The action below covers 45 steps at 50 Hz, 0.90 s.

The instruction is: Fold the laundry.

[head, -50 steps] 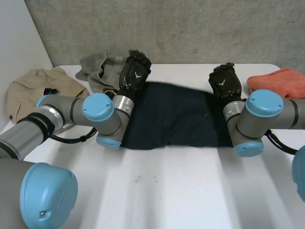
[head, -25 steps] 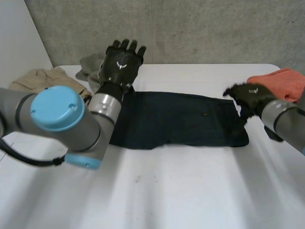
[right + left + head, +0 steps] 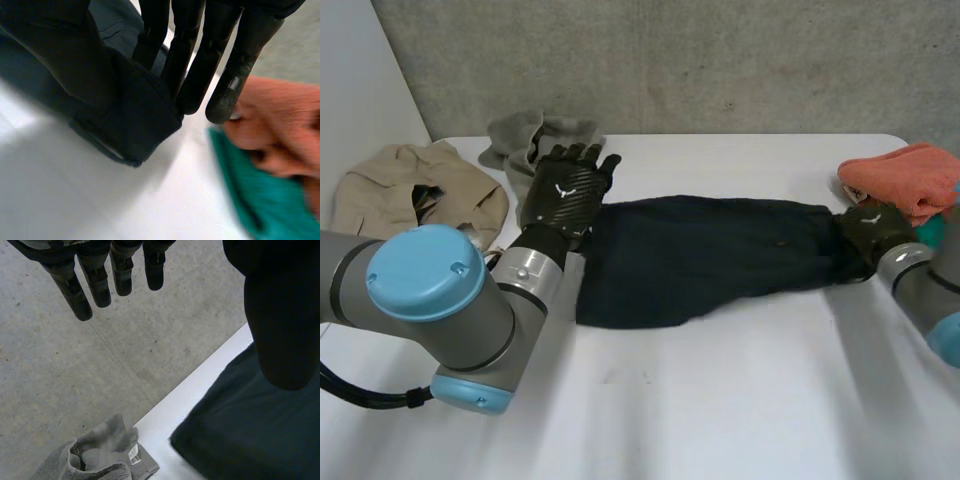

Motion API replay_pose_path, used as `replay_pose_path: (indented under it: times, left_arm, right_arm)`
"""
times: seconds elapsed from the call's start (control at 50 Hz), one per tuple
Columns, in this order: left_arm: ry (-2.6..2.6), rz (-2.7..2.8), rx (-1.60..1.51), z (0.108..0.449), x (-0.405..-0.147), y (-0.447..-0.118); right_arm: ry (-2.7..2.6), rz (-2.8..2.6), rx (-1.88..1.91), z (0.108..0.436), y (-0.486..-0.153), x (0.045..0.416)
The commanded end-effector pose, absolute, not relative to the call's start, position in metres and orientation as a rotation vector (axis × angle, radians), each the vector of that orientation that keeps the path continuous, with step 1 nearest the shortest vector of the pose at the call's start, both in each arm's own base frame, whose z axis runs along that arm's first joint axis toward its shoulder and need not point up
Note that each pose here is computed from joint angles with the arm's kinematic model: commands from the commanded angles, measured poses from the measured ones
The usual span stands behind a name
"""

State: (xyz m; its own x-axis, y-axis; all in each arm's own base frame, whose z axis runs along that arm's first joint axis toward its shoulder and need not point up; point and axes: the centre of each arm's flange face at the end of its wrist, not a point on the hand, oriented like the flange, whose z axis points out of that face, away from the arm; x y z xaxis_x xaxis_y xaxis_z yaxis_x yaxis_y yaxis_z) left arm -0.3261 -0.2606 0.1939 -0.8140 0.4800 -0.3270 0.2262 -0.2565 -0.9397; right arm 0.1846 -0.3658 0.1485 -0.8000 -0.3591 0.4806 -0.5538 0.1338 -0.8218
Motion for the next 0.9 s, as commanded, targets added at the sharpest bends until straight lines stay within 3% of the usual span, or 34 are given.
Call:
replay_pose_path:
  times: [0.02,0.1,0.18,0.24,0.32,0.42,0.58,0.64,0.74,0.82,0.9]
  left_arm:
    - [-1.796,2.199,-0.867,0.197,-0.323,-0.257]
    - [-1.795,2.200,-0.864,0.198,-0.323,-0.257]
    - [-1.793,2.203,-0.861,0.199,-0.323,-0.257]
    - [-1.786,2.210,-0.855,0.203,-0.322,-0.256]
    - [-1.776,2.221,-0.848,0.207,-0.321,-0.256]
    - [-1.787,2.240,-0.829,0.209,-0.316,-0.261]
    - [-1.757,2.278,-0.799,0.221,-0.318,-0.266]
    - [-1.721,2.308,-0.781,0.231,-0.321,-0.270]
    - [-1.680,2.323,-0.729,0.248,-0.329,-0.280]
    - [-1.771,2.184,-0.709,0.235,-0.339,-0.288]
    - [-1.884,2.015,-0.719,0.217,-0.354,-0.292]
  right_arm:
    - [-1.936,1.595,1.087,0.166,-0.365,0.163]
    - [-1.755,1.642,1.180,0.179,-0.368,0.178]
    - [-1.503,1.924,1.361,0.204,-0.346,0.252]
    - [-1.377,2.046,1.498,0.206,-0.326,0.286]
    - [-1.209,2.205,1.778,0.193,-0.285,0.332]
    - [-1.130,2.255,2.143,0.148,-0.232,0.372]
    - [-1.372,2.300,2.060,0.152,-0.235,0.372]
    - [-1.626,2.413,1.874,0.177,-0.244,0.368]
    - [-2.230,2.715,1.208,0.241,-0.263,0.347]
    - [-2.449,2.642,0.937,0.245,-0.285,0.326]
    - [-2.542,2.455,0.947,0.242,-0.301,0.321]
